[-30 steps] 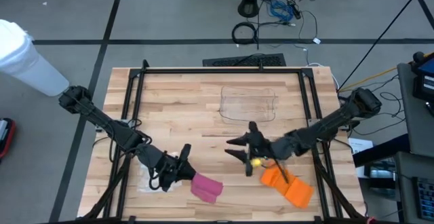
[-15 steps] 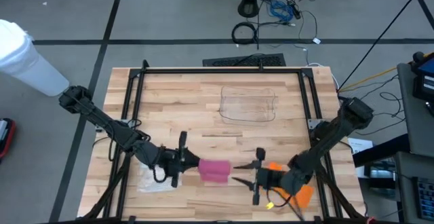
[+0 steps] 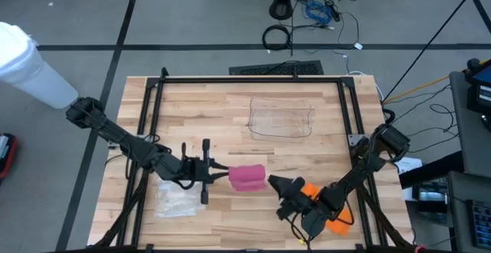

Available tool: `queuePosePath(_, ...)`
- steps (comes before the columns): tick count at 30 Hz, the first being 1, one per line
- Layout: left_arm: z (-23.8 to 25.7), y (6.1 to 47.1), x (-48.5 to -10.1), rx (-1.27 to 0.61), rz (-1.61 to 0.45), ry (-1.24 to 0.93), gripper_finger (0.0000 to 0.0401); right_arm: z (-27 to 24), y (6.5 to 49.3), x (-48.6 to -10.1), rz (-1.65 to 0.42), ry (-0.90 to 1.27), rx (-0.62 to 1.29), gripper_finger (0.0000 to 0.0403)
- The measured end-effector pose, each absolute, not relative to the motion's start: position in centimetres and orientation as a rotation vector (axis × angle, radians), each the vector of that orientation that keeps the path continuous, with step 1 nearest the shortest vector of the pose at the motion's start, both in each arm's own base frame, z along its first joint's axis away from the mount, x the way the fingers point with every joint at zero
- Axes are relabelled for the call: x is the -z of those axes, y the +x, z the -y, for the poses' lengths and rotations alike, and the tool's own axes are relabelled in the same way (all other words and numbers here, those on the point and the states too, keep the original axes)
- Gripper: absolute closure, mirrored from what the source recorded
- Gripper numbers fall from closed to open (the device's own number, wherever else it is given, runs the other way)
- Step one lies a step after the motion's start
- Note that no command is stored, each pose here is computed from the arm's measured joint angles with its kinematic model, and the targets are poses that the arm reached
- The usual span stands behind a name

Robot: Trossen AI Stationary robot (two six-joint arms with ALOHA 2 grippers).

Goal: Roll bandage
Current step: Roll the pink bandage

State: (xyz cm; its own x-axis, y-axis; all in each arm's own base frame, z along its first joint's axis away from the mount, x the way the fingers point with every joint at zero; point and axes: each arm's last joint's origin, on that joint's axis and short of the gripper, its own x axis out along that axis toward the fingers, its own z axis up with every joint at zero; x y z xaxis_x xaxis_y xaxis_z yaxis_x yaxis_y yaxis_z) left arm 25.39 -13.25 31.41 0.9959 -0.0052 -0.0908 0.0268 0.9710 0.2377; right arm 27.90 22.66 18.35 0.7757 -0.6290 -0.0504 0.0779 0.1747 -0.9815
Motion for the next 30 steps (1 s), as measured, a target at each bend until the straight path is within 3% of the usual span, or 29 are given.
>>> queuePosePath(8, 13.0, 25.5, -31.3, 0.014, -0.100, 0.220, 0.0383, -24.5, 29.9, -23.1, -0.453, -1.290, 0.488, 0.0261)
queuePosePath(13, 13.3, 25.5, -31.2, 0.130, -0.103, 0.209, 0.0383, -25.7, 30.3, -25.5, -0.419, -1.334, 0.415, 0.0261)
queuePosePath(30, 13.5, 25.5, -31.2, 0.233, -0.102, 0.157, 0.0383, -28.1, 28.9, -25.7, -0.327, -1.640, 0.135, 0.0261)
